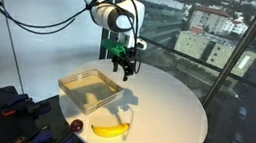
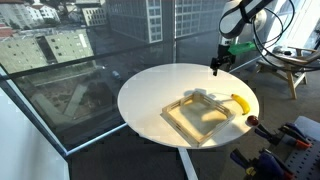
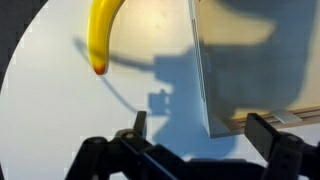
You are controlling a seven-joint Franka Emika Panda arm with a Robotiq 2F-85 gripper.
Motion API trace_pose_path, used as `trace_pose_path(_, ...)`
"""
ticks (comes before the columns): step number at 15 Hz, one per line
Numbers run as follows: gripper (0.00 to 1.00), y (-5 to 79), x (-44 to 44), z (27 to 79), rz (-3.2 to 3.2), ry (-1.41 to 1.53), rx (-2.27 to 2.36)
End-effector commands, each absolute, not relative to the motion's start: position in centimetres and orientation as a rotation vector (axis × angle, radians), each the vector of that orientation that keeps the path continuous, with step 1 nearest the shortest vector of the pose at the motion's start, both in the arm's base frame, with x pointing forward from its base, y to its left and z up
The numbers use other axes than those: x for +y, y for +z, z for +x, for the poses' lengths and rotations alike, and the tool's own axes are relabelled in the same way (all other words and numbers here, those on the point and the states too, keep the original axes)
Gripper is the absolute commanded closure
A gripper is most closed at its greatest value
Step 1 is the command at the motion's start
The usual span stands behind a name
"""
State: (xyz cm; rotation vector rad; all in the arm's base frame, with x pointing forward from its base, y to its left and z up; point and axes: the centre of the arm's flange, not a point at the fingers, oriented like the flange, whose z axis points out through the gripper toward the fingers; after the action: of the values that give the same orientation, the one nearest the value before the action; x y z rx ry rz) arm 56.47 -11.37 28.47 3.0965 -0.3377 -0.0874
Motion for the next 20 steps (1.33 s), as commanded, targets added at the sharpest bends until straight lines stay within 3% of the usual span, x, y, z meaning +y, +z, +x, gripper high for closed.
trace_pose_path(1, 0.0, 30.3, -9.5, 55.3, 3.092, -0.065, -0.311)
trace_pose_path(20, 0.0, 34.4, -2.8, 52.4, 3.136, 0.003, -0.149)
